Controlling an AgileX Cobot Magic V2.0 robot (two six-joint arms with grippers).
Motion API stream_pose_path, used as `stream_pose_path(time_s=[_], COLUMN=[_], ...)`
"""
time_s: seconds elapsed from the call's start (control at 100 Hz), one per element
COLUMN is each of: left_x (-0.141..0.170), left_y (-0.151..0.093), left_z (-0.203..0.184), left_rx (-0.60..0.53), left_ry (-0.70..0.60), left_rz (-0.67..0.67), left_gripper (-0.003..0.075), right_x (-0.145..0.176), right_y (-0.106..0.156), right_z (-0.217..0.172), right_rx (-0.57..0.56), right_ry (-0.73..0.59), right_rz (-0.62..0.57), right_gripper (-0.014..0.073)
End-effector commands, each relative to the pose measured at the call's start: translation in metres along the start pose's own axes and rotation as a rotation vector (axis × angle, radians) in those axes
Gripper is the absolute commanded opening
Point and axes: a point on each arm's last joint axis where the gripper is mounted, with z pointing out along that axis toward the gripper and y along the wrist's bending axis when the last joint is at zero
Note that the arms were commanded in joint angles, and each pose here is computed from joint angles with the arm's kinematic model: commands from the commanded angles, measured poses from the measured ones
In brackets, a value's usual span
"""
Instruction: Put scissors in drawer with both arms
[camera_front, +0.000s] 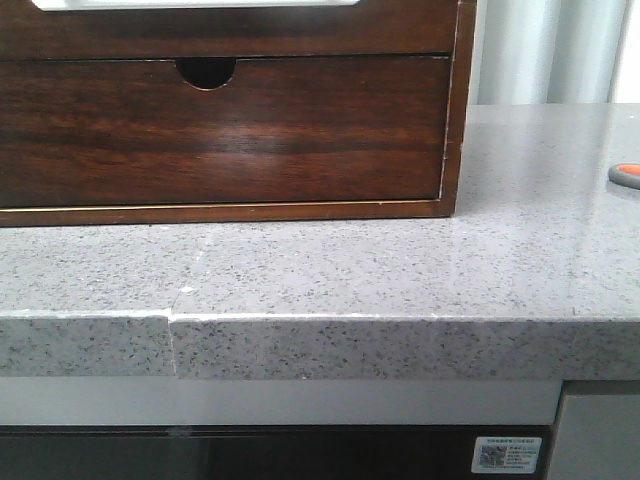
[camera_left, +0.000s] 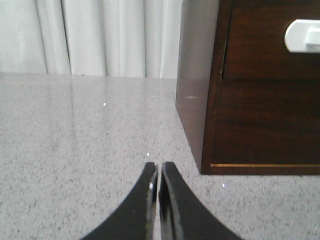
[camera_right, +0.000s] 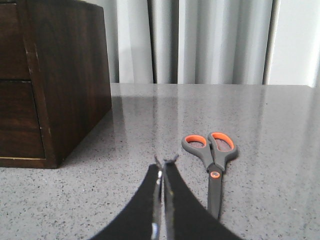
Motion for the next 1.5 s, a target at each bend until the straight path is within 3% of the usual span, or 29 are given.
stream_pose_path(time_s=[0.0,0.3,0.73,0.87,1.49], left_x=[-0.002,-0.055,-0.143,-0.151,-0.149], left_y=[0.001,-0.002,-0.009,-0.009,-0.009], left_z=[-0.002,-0.011,0.012,0.024,0.03], left_rx=[-0.004,0.011,0.031,0.031,0.03], left_ry=[-0.128,-0.219,0.05,0.11,0.134], left_rz=[-0.033,-0.074,-0.053,-0.053,-0.055], left_gripper=[-0.002,-0.002,-0.002,-0.002,-0.002], right_x=[-0.008,-0.053,-0.127,-0.135,-0.137], right_y=[0.0,-0.002,-0.007,-0.008,-0.007], right_z=[-0.002,-0.01,0.012,0.024,0.031], right_rx=[0.001,0.017,0.043,0.046,0.043], right_ry=[-0.101,-0.064,0.169,0.234,0.224], right_rz=[0.007,0.047,0.031,0.03,0.029], right_gripper=[-0.0069,-0.0069,-0.0069,-0.0069,-0.0069])
